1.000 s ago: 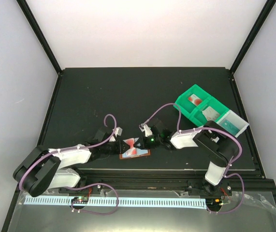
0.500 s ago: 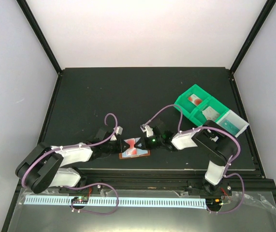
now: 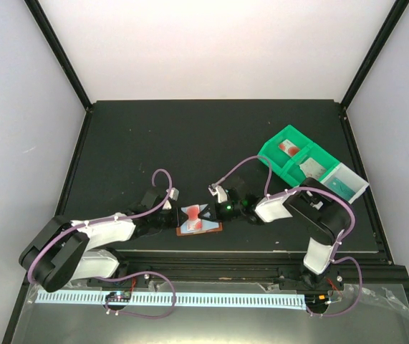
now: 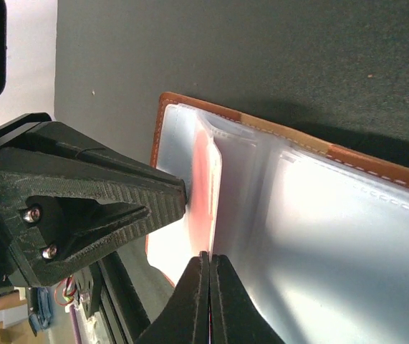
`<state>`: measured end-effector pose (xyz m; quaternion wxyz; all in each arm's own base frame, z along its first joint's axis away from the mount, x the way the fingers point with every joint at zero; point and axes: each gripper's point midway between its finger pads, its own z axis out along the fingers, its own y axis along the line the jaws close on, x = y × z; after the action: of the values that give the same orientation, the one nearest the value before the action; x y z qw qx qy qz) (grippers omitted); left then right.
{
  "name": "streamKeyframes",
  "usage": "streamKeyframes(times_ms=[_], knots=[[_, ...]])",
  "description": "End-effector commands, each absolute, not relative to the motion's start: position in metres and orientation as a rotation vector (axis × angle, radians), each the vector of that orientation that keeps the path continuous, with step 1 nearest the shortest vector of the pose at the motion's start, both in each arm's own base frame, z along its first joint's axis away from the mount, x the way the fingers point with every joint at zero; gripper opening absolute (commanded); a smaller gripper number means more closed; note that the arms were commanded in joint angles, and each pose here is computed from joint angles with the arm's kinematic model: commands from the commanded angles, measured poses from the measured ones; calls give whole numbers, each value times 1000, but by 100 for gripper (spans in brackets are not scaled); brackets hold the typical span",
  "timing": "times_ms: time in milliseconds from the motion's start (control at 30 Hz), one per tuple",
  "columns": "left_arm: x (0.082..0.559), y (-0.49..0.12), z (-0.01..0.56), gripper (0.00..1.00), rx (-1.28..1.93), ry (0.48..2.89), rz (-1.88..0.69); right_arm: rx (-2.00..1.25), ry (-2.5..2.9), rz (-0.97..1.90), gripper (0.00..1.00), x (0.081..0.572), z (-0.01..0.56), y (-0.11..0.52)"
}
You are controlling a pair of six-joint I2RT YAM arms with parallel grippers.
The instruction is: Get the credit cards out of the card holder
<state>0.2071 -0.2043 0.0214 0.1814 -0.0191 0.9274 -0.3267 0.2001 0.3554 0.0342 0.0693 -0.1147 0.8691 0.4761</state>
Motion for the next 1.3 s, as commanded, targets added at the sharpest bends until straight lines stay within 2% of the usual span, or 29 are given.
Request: streamKeyframes(times_ms=[0,33,67,133,333,433,467,500,533,1167,1267], knots=[[198,-187,2,7,-70,2699,-788,-342,2628,1454,9,199,31,357],[198,-187,2,7,-69,2699,-787,-341,2625,1449,15,199,31,357],[198,-187,3,7,-70,2697,-788,-338,2623,1444,15,200,31,356],[198,-187,3,7,-64,2695,-787,-336,2613,1442,2,201,34,356],[198,-184,2,6,-61,2698,-766,-304,2602,1425,1,206,38,353],[198,-182,1,7,-64,2699,-750,-294,2608,1417,16,206,35,351],[198,-182,1,6,-63,2699,-750,-295,2609,1418,15,206,35,351],[198,-182,0,7,-64,2701,-748,-294,2608,1417,6,206,34,350],[199,-182,1,7,-65,2699,-749,-293,2604,1417,2,206,35,349],[206,-188,10,6,-46,2674,-768,-240,2623,1294,1,210,31,311],[211,-194,19,9,-31,2654,-801,-241,2618,1263,1,209,34,303]])
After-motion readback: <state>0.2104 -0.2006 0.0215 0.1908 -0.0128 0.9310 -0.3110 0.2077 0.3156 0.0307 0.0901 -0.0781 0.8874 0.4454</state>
